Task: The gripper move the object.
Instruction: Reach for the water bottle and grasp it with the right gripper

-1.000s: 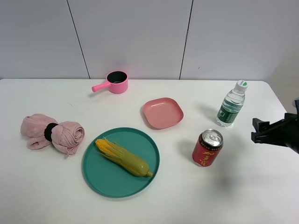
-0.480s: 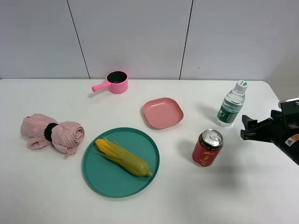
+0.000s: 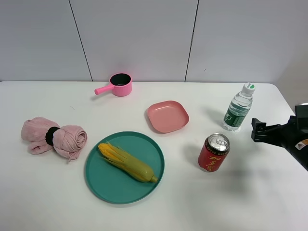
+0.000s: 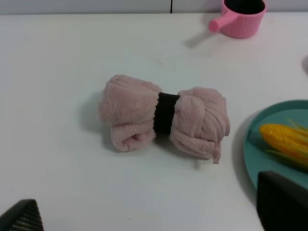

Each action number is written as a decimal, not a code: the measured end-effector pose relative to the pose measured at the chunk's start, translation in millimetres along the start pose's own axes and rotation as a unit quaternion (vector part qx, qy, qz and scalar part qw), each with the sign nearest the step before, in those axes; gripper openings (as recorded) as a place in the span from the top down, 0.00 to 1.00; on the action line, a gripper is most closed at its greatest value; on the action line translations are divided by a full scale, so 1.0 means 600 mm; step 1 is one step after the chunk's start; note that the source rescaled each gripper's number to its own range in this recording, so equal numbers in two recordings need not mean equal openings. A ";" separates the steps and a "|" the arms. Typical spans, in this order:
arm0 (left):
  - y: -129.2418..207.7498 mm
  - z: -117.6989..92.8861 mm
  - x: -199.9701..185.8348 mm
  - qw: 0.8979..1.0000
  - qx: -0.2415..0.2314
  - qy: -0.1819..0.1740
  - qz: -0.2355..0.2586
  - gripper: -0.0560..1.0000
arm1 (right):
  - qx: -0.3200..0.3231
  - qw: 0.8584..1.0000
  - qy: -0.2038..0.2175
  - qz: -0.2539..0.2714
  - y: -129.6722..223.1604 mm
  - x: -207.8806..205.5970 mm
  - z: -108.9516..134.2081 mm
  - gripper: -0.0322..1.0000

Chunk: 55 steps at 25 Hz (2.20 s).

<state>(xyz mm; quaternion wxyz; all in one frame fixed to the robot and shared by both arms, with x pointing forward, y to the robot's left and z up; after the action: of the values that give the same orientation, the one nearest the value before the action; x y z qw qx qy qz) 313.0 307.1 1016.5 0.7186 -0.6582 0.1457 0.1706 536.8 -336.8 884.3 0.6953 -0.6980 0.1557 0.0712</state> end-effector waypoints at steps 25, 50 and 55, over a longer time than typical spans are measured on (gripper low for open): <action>0.000 0.000 0.000 1.000 0.000 0.000 0.000 0.00 | -0.008 0.998 -0.055 -0.012 0.027 0.037 0.034 0.00; 0.000 0.000 0.000 1.000 0.000 0.000 0.000 0.00 | 0.011 0.994 -0.098 -0.035 0.011 0.114 0.059 0.01; 0.000 0.000 0.000 1.000 0.000 0.000 0.000 0.00 | 0.013 0.992 -0.122 -0.031 0.018 0.130 0.073 0.01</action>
<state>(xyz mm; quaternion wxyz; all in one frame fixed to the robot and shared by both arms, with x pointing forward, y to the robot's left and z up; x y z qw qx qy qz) 313.0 307.1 1016.5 0.7186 -0.6582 0.1457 0.1706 611.9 -302.5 848.1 0.7199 -0.6797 0.0489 0.1317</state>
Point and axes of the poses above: a point on each arm's last joint axis where the gripper is mounted, x pointing out along that axis toward the gripper, z along the wrist's bending axis when the last joint is at zero, y = z × x, the point moved 9 cm from there along x, pointing out along that axis toward the gripper, and after that the axes turned 6 degrees about x, right-handed, at the moved point
